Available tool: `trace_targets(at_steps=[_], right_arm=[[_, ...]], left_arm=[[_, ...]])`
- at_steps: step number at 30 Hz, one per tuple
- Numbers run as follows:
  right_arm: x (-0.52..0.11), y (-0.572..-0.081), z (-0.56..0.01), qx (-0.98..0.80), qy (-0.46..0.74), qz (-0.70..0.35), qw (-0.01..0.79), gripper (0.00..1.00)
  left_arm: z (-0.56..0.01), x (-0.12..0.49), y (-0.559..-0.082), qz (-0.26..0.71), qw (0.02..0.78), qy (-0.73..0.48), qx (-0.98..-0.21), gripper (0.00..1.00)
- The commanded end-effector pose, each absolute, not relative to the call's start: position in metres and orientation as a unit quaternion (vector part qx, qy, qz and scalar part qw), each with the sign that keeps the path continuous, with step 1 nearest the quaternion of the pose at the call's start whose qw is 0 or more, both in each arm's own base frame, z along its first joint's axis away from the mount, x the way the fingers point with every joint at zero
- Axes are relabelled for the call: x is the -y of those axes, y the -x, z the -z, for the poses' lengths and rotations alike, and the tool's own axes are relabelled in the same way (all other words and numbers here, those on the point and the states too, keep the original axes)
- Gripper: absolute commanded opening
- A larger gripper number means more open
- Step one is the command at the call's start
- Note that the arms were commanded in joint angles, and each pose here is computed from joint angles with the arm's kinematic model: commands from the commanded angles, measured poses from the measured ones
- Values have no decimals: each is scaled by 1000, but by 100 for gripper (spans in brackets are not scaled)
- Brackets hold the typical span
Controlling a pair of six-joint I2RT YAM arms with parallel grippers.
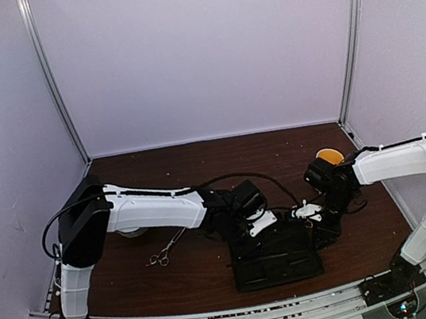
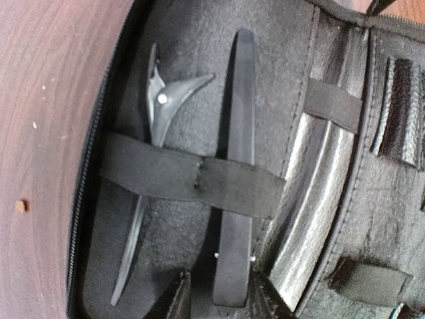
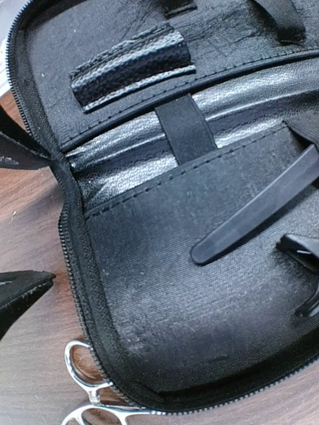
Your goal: Sort the hair-cutting tools
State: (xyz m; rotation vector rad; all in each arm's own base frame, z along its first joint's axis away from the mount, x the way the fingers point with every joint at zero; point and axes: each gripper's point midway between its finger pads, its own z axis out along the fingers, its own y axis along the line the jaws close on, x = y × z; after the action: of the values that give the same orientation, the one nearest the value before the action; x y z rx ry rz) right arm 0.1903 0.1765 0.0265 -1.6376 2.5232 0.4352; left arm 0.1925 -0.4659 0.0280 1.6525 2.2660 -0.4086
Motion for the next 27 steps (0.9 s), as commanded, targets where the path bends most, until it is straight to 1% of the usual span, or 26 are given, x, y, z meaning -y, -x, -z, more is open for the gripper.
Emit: trace_targets(at_steps=[1, 4, 7, 10, 13, 17, 19, 23, 27], right_arm=[[-179, -193, -31, -828, 537, -149, 59, 53], [-179, -193, -32, -828, 537, -149, 61, 53], [-179, -193, -34, -828, 537, -149, 62, 53], [-179, -195, -37, -828, 538, -144, 70, 53], [-178, -197, -42, -827, 539, -138, 82, 53], [-179, -201, -48, -827, 537, -135, 99, 53], [-179, -202, -50, -827, 536, -135, 106, 53], [-180, -204, -51, -827, 534, -134, 112, 53], [-180, -204, -52, -827, 533, -133, 117, 53]], left_arm=[[-35, 477, -199, 156, 180, -571, -786, 35], [-45, 473, -201, 155, 192, -568, -785, 38], [-66, 466, -202, 151, 210, -564, -784, 43], [-88, 452, -205, 141, 234, -554, -786, 47], [-101, 434, -212, 128, 252, -533, -798, 49], [-100, 415, -229, 146, 239, -475, -834, 49], [-95, 411, -234, 174, 224, -446, -849, 49], [-89, 414, -240, 239, 188, -401, -864, 49], [-81, 420, -245, 262, 165, -375, -874, 49]])
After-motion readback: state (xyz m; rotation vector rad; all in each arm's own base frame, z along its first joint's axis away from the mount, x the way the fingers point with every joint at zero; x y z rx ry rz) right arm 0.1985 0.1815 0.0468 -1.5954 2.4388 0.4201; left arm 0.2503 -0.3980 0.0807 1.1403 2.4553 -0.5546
